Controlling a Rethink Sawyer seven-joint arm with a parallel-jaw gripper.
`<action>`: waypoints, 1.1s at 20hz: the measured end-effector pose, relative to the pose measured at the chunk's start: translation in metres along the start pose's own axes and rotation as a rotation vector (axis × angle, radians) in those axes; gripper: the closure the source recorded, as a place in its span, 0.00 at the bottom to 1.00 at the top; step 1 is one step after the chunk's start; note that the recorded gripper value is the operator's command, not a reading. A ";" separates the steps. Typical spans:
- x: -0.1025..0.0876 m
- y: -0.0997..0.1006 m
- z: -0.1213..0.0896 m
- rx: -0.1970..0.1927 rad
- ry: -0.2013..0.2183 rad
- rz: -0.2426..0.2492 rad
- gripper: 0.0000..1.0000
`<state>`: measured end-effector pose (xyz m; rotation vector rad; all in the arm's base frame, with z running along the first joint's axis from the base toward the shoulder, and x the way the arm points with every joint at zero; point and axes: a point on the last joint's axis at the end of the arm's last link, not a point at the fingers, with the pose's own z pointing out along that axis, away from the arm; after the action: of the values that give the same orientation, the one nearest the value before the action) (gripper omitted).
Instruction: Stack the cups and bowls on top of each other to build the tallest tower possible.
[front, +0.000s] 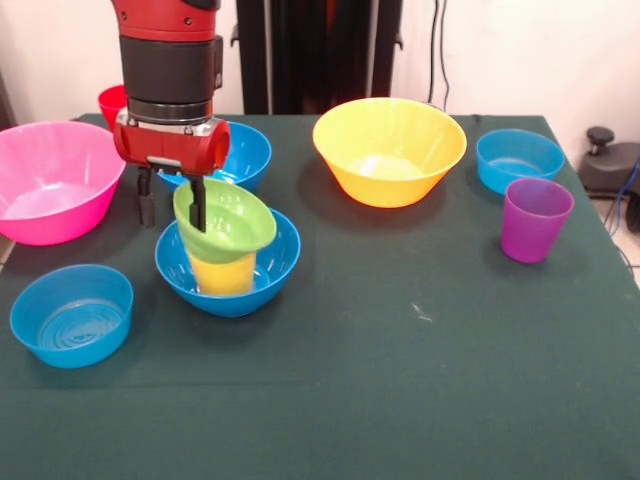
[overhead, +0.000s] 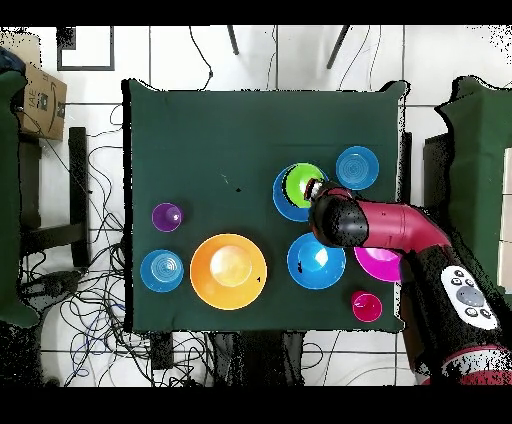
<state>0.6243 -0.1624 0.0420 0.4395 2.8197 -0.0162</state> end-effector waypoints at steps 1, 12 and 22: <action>0.001 0.000 0.000 0.001 0.001 -0.001 0.00; 0.006 -0.003 0.001 0.018 0.010 -0.005 0.00; 0.006 -0.007 -0.003 0.027 0.010 -0.002 0.00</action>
<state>0.6156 -0.1674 0.0427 0.4445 2.8324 -0.0523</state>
